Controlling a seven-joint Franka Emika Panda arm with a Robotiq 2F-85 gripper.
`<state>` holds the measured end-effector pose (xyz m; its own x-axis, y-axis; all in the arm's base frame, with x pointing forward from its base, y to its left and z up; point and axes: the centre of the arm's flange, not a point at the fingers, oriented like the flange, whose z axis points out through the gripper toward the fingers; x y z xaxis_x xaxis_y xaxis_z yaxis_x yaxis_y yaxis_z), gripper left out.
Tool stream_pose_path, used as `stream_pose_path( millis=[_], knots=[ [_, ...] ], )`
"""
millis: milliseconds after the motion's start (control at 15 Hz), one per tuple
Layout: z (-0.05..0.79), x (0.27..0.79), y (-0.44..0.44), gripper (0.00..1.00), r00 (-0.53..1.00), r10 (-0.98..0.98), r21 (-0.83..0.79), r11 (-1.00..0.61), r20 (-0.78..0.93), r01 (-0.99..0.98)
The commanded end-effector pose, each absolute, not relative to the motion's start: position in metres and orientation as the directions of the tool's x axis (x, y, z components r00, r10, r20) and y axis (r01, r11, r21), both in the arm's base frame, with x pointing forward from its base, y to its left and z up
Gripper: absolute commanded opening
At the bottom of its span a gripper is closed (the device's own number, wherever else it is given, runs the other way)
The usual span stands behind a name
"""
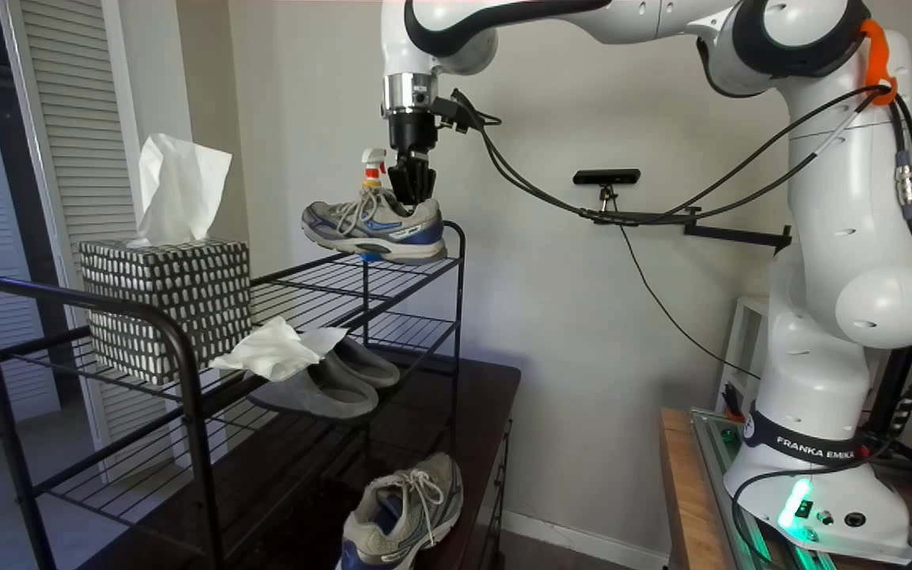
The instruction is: Pick up the shoe and put it on top of the rack
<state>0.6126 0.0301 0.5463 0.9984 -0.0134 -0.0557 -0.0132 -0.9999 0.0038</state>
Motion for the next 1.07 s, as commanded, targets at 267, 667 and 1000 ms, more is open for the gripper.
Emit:
stream_pose_path(
  millis=[267,667,1000],
  knots=[
    [0.538,0.672,0.065,0.04,0.998,-0.017,0.0,-1.0,-0.062,-0.017],
    [0.531,0.688,0.111,0.04,0.992,-0.101,0.02,-0.995,-0.072,-0.099],
    [0.522,0.692,0.134,0.04,0.99,-0.096,0.021,-0.995,-0.103,-0.094]
  ],
)
